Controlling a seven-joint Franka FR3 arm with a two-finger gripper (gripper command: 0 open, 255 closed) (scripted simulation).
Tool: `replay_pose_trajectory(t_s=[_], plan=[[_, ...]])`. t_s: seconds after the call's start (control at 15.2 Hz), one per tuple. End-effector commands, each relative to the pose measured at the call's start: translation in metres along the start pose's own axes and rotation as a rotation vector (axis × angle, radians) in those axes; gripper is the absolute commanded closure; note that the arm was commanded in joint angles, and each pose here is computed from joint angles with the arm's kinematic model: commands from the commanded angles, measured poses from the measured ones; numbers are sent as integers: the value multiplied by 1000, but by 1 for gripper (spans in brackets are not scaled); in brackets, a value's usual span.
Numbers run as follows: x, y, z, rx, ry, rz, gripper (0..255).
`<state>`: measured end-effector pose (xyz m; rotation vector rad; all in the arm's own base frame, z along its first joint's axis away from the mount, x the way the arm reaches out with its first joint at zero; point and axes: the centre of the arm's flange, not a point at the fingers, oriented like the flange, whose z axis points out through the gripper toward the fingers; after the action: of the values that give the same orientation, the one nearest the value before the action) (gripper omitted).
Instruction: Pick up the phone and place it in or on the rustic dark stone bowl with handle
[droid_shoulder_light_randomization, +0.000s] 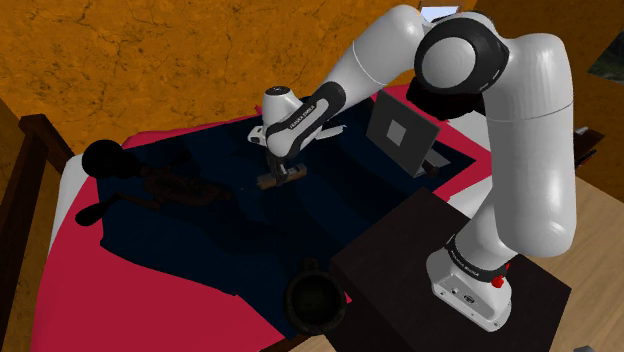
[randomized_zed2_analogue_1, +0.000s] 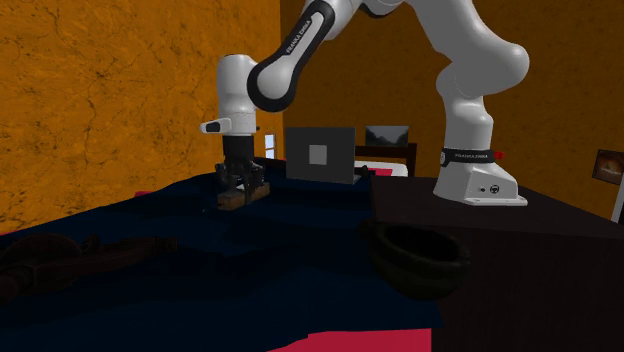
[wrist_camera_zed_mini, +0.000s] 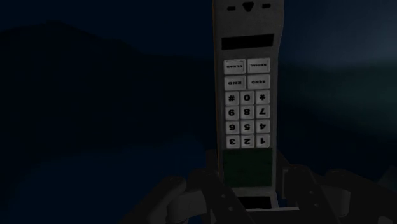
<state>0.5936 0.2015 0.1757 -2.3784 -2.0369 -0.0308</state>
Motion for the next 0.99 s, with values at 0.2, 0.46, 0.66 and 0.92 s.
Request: replay_pose_trajectory(t_s=[0.2,0.46,0.66,0.92], plan=[[1,0,-28,0,0,0,255],[1,0,-49,0,0,0,255],[2,0,-65,0,0,0,255],[2,0,-86,0,0,0,255]])
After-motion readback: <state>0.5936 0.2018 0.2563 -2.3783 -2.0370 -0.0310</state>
